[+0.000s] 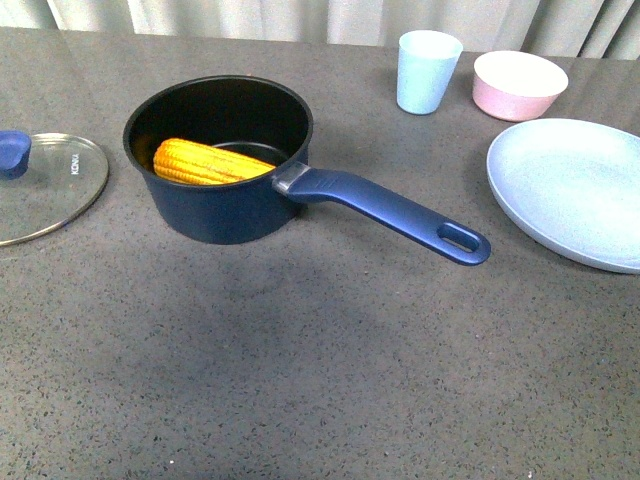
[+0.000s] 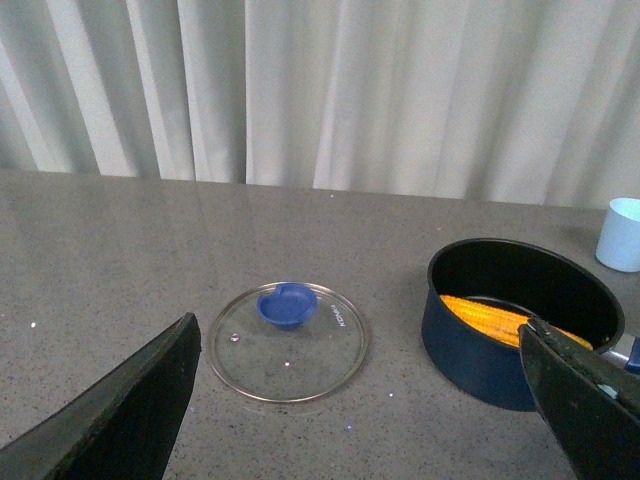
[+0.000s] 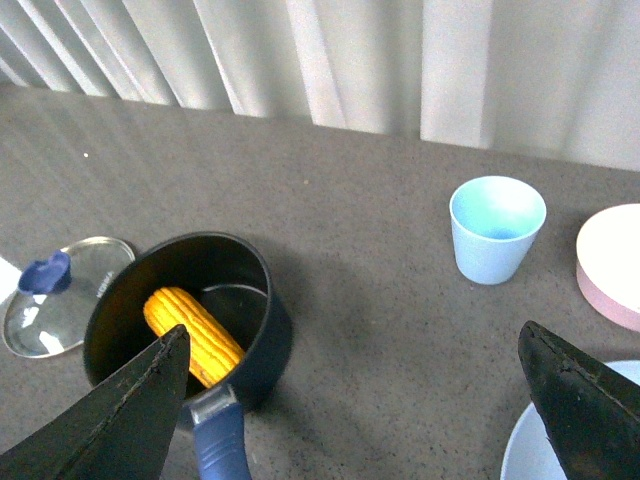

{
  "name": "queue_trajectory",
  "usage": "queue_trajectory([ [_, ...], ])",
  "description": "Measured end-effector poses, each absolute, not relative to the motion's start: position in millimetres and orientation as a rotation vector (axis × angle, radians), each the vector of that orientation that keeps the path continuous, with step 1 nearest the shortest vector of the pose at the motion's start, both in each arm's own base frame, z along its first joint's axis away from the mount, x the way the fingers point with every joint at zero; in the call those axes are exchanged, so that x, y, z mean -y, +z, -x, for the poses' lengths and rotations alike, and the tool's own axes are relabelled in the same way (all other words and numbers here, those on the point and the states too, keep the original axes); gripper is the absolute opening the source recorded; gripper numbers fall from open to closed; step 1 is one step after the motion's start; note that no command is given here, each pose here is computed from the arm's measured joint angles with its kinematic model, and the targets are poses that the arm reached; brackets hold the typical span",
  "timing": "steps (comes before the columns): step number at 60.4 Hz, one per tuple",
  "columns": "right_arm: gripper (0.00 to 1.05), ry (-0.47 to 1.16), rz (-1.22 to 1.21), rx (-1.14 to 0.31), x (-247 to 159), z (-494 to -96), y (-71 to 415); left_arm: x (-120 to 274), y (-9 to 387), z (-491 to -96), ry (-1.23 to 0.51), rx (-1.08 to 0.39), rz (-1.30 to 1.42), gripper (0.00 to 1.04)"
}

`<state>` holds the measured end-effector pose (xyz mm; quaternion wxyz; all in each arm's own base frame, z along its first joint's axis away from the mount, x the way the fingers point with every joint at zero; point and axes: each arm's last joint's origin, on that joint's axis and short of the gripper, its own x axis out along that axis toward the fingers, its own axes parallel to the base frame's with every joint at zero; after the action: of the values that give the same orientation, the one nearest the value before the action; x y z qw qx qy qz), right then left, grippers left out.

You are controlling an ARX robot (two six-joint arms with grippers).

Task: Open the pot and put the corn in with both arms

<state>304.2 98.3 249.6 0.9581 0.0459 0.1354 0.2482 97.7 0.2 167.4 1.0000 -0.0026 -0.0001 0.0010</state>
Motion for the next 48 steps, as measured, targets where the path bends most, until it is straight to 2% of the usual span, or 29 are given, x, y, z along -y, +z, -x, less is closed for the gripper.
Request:
queue_trajectory([
  [7, 0.95, 0.478, -0.086, -0.274, -98.8, -304.2, 245.8, -0.2, 167.4, -97.7, 0.002, 0.0, 0.005, 0.96],
  [14, 0.75, 0.115, -0.024, -0.053, -86.5, -288.8, 232.9, -0.2, 167.4, -97.7, 0.002, 0.0, 0.005, 0.96],
  [18, 0.62, 0.029, -0.024, -0.006, -70.9, -272.5, 226.9, -0.2, 167.4, -97.7, 0.003, 0.0, 0.005, 0.96],
  [38, 0.04, 0.007, -0.004, -0.014, -31.6, -213.7, 196.0, -0.2, 167.4, -97.7, 0.002, 0.0, 0.005, 0.96],
  [48, 0.02, 0.002, -0.002, -0.009, -20.0, -190.5, 187.2, -0.2, 167.4, -97.7, 0.002, 0.0, 0.005, 0.96],
])
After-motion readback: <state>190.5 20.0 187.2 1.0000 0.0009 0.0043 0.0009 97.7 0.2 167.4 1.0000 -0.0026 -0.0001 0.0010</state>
